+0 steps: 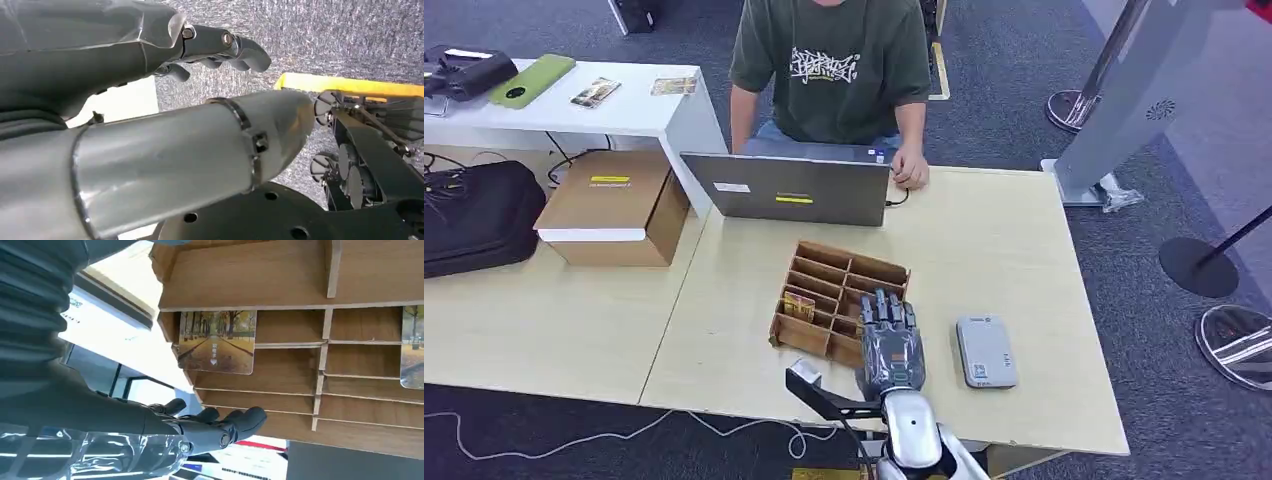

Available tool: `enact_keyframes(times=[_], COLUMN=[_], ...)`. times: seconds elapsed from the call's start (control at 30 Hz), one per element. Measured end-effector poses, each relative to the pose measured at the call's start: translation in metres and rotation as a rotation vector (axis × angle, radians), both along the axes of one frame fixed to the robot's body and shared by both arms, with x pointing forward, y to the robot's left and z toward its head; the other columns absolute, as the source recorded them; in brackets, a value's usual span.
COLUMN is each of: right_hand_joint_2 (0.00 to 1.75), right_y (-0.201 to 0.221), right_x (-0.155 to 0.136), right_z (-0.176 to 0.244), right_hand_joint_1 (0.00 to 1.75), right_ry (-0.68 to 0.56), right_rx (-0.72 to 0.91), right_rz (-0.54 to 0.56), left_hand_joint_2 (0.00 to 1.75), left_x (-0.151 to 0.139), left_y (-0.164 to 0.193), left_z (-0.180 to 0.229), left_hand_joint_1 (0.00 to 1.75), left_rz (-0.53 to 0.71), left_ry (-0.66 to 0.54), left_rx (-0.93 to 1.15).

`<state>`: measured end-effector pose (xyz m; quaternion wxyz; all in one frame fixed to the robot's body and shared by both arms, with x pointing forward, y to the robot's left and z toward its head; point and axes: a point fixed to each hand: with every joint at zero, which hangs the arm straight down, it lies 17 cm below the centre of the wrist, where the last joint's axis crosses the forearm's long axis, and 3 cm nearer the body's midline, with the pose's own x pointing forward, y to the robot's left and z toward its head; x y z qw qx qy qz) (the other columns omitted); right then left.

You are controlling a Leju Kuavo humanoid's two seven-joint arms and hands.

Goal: Pass the card to the sensor for recognition and then transmit it.

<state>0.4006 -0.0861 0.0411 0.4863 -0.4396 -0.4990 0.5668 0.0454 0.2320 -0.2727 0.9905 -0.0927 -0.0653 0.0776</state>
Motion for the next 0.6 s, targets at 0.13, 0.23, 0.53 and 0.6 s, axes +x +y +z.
enact_keyframes(times=[0.13, 0.23, 0.53, 0.6], right_hand_joint_2=[1.75, 1.75, 1.75, 1.75], right_y=[0.0020, 0.0026, 0.0043, 0.0043], right_x=[-0.0029, -0.0030, -0.0034, -0.0035], right_z=[0.0011, 0.0027, 0.0025, 0.0023], right_hand_joint_1=[0.00, 0.00, 0.00, 0.00], right_ry=[0.002, 0.001, 0.003, 0.004], right_rx=[0.006, 0.008, 0.008, 0.007], right_rz=[0.008, 0.010, 0.020, 0.020], left_hand_joint_2=[0.00, 0.00, 0.00, 0.00], left_x=[0.0001, 0.0003, 0.0002, 0.0002], left_y=[-0.0005, -0.0010, -0.0003, -0.0003], left_z=[0.0001, 0.0001, -0.0002, -0.0003], left_hand_joint_1=[0.00, 0.00, 0.00, 0.00], left_rz=[0.000, 0.000, 0.000, 0.000], left_ry=[0.000, 0.000, 0.000, 0.001], left_rx=[-0.001, -0.001, 0.003, 0.004])
